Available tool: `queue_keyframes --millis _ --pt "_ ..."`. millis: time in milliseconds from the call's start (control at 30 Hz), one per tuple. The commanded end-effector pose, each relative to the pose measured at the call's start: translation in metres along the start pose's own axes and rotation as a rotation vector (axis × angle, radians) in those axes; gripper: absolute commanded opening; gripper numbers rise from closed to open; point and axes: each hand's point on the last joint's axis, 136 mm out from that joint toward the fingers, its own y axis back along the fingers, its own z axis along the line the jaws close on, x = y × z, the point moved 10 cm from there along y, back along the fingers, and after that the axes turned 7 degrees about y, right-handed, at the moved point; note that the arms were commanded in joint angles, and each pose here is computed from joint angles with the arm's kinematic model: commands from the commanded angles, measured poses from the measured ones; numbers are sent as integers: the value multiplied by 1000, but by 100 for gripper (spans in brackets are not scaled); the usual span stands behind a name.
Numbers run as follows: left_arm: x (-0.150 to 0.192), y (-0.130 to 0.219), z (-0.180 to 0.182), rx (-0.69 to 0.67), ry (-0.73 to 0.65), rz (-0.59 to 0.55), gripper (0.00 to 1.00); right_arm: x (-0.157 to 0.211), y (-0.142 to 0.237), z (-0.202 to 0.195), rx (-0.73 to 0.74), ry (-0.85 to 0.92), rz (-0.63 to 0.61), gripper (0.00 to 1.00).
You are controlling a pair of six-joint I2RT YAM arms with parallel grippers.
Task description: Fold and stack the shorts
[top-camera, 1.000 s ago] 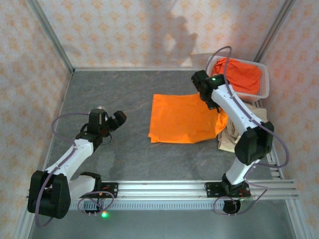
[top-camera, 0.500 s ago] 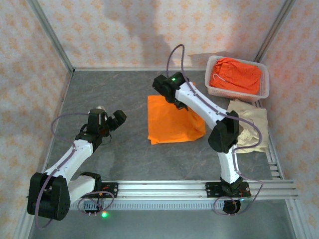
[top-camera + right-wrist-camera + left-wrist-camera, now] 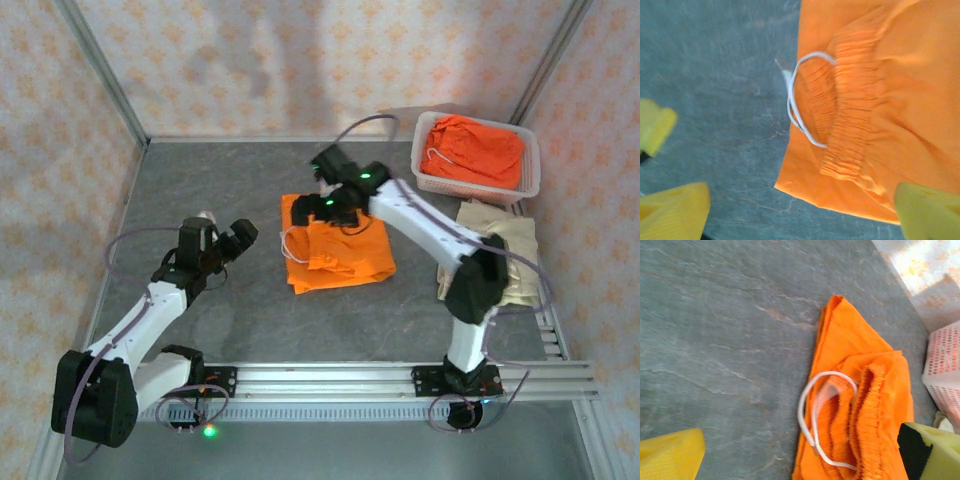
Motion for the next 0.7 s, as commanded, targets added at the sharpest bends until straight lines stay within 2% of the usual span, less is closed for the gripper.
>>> queue_keyframes --millis 0,133,233,400,667 --pt "1 5 -44 116 -29 37 99 -5 50 -42 -34 -125 -200 100" --pt "19 -11 -75 106 -65 148 94 19 66 -95 54 -229 -263 100" --pt "35 -30 -87 63 -96 214 90 36 74 -120 113 -277 -284 100" --pt "60 -73 -97 -1 -121 313 82 57 77 -141 164 -322 -287 100" --pt "82 -123 -99 -109 -176 368 67 75 73 -154 201 -351 -265 100"
